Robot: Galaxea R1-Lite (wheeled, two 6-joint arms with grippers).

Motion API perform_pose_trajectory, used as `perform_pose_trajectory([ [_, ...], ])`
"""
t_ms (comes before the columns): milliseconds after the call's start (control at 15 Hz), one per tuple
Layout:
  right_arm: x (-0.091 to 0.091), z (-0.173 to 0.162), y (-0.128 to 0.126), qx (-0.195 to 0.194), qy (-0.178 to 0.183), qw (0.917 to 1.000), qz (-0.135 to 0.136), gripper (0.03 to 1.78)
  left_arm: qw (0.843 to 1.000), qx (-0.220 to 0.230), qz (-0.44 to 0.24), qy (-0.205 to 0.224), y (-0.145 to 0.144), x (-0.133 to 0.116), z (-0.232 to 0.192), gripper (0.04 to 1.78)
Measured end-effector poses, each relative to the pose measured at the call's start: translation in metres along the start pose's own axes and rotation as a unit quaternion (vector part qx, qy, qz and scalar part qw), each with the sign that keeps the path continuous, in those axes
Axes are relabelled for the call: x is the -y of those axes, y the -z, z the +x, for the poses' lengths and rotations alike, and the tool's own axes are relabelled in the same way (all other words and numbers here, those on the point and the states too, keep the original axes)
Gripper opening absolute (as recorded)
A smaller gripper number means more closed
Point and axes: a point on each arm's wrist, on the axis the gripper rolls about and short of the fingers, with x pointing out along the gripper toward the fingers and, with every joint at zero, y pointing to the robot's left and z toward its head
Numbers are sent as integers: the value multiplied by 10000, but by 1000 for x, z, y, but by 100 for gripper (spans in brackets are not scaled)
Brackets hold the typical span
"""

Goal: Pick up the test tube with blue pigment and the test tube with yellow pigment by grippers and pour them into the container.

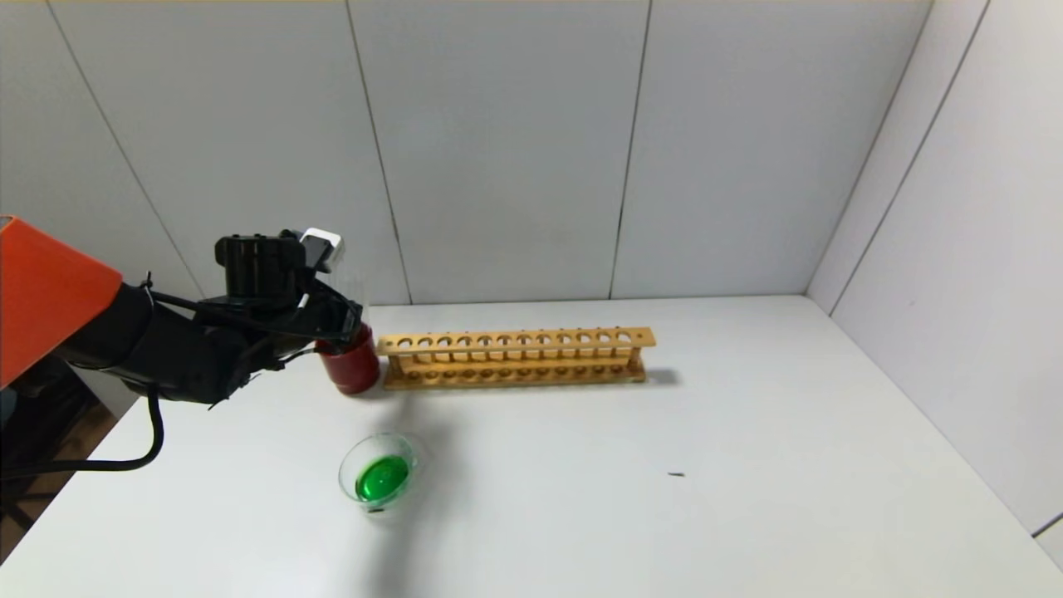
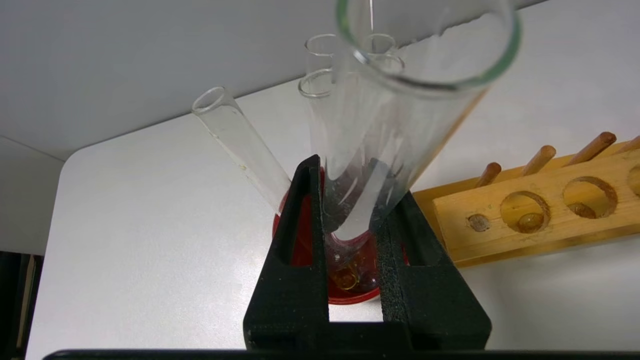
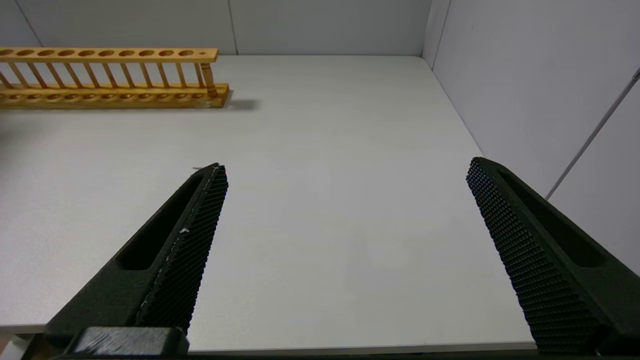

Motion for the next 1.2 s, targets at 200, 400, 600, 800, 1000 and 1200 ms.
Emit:
perform_pose_trajectory([
  [200,0,0,0,0,2,10000,0,175,10000,-71,6,13,7,1,1,33],
  [400,0,0,0,-2,0,10000,2,175,9999,-130,12,25,10,2,1,44],
  [600,0,0,0,0,0,10000,0,175,9998,-171,11,36,13,3,1,83],
  [800,0,0,0,0,0,10000,0,175,9999,-149,4,29,12,2,-1,134],
  [1000,0,0,0,0,2,10000,0,175,10000,-24,10,6,3,0,-6,165],
  [1200,0,0,0,0,0,10000,2,175,9991,416,9,-101,-28,-8,-24,175],
])
